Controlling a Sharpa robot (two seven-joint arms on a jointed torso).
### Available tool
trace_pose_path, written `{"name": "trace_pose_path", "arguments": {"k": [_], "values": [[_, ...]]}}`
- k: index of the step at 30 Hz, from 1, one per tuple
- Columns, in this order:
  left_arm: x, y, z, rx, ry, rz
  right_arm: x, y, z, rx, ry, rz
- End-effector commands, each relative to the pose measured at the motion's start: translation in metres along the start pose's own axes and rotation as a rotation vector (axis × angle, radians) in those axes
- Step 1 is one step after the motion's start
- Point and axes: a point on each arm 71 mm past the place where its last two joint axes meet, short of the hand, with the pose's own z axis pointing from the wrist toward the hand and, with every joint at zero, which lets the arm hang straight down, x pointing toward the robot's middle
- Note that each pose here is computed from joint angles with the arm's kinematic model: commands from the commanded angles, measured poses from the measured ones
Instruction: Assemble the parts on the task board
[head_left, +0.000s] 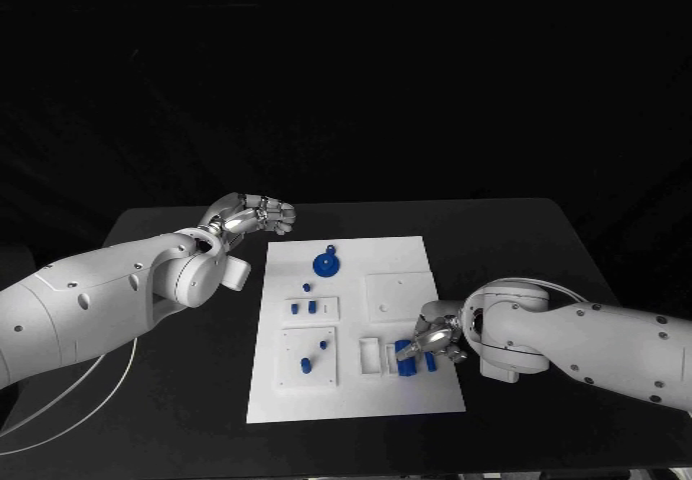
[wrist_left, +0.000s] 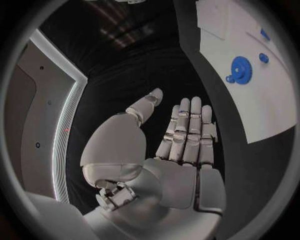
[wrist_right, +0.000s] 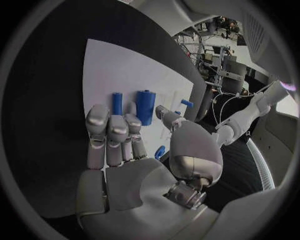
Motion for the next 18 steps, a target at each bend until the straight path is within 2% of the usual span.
{"name": "trace_pose_path", "arguments": {"k": [1, 8, 11, 18], "values": [[0.0024, -0.0012, 0.0002, 0.005, 0.015, -0.011, 0.0050, 0.0023, 0.0021, -0.010, 0.010, 0.005], [0.0011, -0.0002, 0.0001, -0.007, 0.004, -0.003, 0.0088, 0.0023, 0.0054, -0.006, 0.001, 0.017], [0.0020, -0.0006, 0.0000, -0.005, 0.008, -0.005, 0.0077, 0.0047, 0.0076, -0.008, -0.043, -0.043], [0.0020, -0.0007, -0.0002, -0.005, 0.009, -0.005, 0.0138, 0.0065, 0.0115, -0.009, -0.052, -0.073]]}}
